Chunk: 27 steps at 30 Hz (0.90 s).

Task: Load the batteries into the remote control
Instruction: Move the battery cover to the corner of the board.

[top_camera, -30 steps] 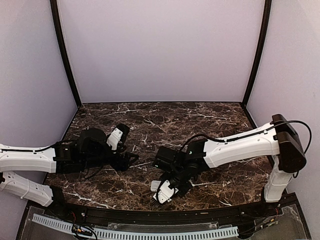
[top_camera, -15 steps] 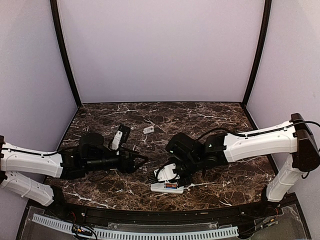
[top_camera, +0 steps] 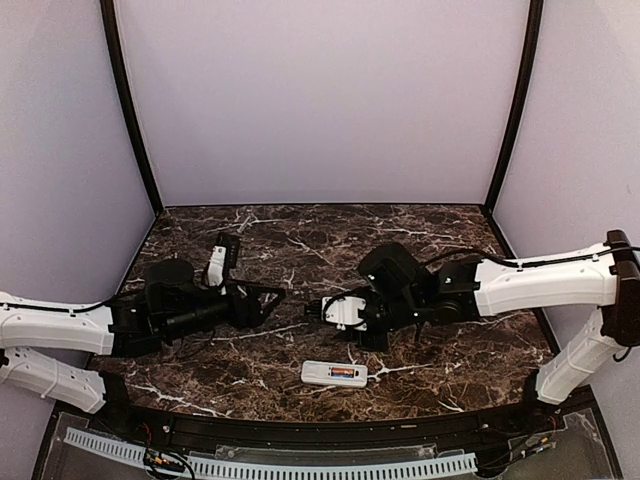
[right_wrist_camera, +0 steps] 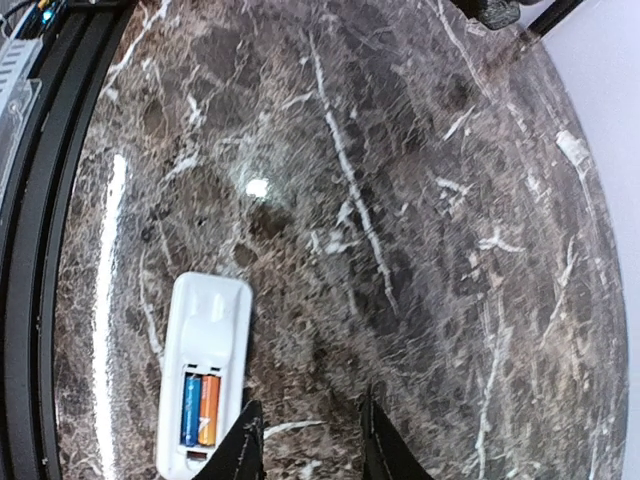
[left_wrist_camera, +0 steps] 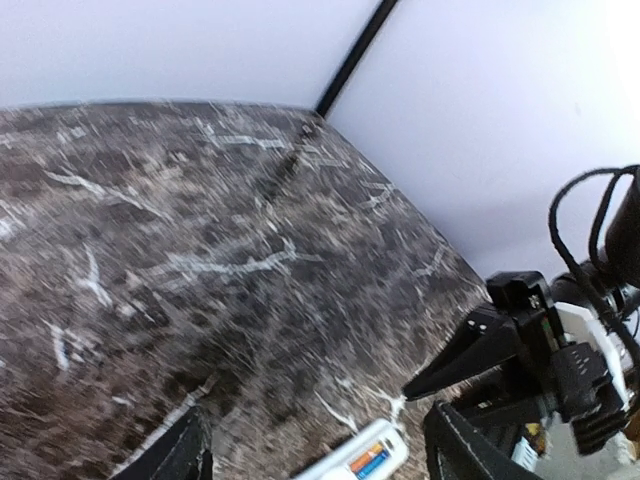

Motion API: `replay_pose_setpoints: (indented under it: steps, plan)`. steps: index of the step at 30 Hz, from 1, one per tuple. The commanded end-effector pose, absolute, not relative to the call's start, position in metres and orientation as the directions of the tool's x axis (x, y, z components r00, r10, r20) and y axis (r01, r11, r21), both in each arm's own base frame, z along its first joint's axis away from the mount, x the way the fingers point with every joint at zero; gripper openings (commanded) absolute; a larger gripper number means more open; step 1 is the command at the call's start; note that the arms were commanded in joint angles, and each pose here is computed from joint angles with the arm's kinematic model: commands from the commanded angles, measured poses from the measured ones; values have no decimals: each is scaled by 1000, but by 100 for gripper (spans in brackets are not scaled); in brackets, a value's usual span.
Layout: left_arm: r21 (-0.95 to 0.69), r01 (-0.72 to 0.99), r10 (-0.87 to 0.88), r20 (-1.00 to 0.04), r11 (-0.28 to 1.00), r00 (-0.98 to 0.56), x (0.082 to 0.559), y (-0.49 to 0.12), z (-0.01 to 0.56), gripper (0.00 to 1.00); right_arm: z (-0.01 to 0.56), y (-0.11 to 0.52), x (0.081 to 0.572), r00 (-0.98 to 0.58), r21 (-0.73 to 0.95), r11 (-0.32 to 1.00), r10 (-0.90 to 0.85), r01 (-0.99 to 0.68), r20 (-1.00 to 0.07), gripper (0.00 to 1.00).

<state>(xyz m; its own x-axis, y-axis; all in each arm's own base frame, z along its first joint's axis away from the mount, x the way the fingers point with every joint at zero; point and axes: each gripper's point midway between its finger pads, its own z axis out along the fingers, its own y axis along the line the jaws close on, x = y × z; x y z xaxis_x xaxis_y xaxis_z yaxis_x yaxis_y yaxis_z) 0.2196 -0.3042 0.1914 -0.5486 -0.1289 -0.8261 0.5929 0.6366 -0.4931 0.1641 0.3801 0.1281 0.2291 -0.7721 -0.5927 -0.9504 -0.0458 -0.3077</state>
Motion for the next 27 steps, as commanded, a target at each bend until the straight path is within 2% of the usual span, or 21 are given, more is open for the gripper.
replay_pose_setpoints:
  steps: [1, 4, 7, 10, 13, 17, 21, 24, 25, 26, 27]
  plan:
    - [-299, 392, -166, -926, 870, -339, 264, -242, 233, 75, 180, 397, 183, 131, -279, 149, -618, -949, -775, 34]
    - [-198, 271, -110, -945, 942, -306, 288, -212, 243, 78, 191, 395, 192, 85, -262, 220, -591, -940, -802, 36]
    - [-175, 169, -127, -957, 970, -260, 310, -181, 269, 80, 199, 387, 199, 37, -251, 292, -581, -923, -813, 37]
    - [-192, 131, -161, -963, 973, -215, 325, -157, 294, 81, 209, 374, 210, -25, -230, 391, -547, -891, -837, 40]
    - [-206, 145, -168, -957, 968, -234, 342, -156, 301, 81, 218, 360, 225, -121, -165, 509, -482, -845, -868, 46]
    - [-231, 179, -161, -927, 956, -339, 387, -164, 287, 87, 219, 343, 248, -327, 3, 627, -402, -779, -855, 55]
    - [-277, 121, -194, -867, 953, -459, 464, -145, 259, 91, 200, 331, 266, -504, 126, 688, -380, -714, -776, 56]
    - [-232, 68, -169, -854, 970, -493, 534, -124, 235, 89, 188, 330, 265, -552, 175, 679, -390, -713, -737, 57]
    - [-192, 73, -117, -815, 979, -567, 550, -125, 193, 88, 184, 330, 263, -564, 187, 676, -392, -712, -727, 58]
    - [-201, 99, -119, -840, 975, -530, 575, -123, 218, 87, 181, 328, 263, -572, 194, 677, -394, -710, -719, 59]
    - [-170, 99, -73, -779, 980, -622, 588, -122, 166, 87, 178, 326, 263, -583, 200, 681, -395, -705, -710, 60]
